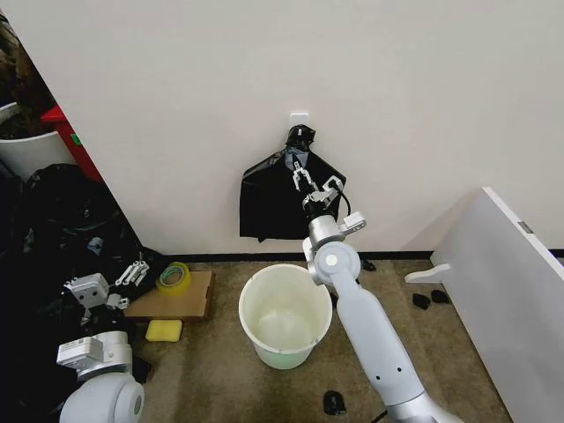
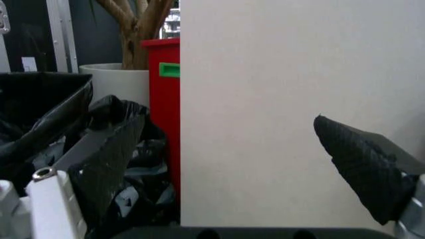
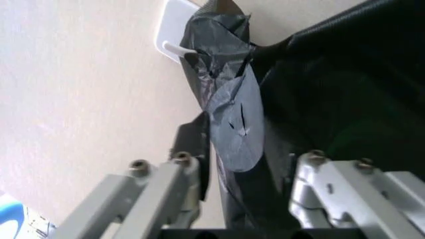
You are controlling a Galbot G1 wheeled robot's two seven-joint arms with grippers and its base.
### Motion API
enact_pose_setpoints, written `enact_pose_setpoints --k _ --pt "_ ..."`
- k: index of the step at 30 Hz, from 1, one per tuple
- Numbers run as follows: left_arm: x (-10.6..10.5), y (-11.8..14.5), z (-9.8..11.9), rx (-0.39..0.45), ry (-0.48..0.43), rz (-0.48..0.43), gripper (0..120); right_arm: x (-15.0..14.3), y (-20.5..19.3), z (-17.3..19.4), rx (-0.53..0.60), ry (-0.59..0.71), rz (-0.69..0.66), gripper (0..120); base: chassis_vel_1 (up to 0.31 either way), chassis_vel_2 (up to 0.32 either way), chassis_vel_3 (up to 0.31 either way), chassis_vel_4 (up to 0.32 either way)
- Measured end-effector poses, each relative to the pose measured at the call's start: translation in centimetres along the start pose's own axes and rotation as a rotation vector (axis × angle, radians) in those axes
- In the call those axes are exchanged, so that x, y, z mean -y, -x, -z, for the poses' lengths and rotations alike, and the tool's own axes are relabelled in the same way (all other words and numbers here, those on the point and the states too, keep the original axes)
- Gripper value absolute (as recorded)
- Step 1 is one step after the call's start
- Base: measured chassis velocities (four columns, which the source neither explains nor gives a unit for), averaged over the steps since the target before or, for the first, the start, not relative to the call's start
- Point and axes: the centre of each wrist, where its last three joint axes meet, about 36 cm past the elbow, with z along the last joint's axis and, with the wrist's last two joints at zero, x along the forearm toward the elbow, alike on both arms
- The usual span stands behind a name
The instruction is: Place the garbage bag over the trash bin.
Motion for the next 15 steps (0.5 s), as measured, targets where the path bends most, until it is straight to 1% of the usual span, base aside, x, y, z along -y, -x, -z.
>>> enact_pose_setpoints --k 1,2,4,5,6,7,13,15 --pt "0.01 0.01 -0.01 0.0 0.0 0.0 100 0.06 -0.01 0.0 0.001 -0.002 0.0 18 0.0 0.0 0.0 0.0" --pt "0.01 0.01 -0.01 0.0 0.0 0.0 100 0.06 -0.01 0.0 0.001 -0.002 0.0 18 0.0 0.0 0.0 0.0" --pt "0.09 0.0 -0.01 -0.001 -0.006 -0.002 100 0.23 -0.01 0.02 0.004 -0.01 -0.002 8 0.0 0.0 0.0 0.0" --pt "0.09 0.0 -0.01 -0.001 -0.006 -0.002 100 0.23 -0.01 0.02 0.004 -0.01 -0.002 8 0.0 0.0 0.0 0.0" --pt "0.12 0.01 0.0 -0.001 -0.007 -0.003 100 0.28 0.01 0.01 0.006 -0.011 -0.003 3 0.0 0.0 0.0 0.0" --pt "0.11 0.02 0.01 -0.001 -0.007 -0.004 100 0.28 0.03 -0.02 0.008 -0.012 -0.001 0 0.0 0.0 0.0 0.0" --pt "-0.02 0.08 -0.05 -0.002 -0.003 -0.005 100 0.24 0.0 -0.22 0.019 -0.016 0.026 0 0.0 0.0 0.0 0.0" --pt "-0.07 0.11 -0.04 -0.001 -0.002 -0.004 100 0.55 -0.54 -0.45 0.016 -0.031 0.044 0 0.0 0.0 0.0 0.0"
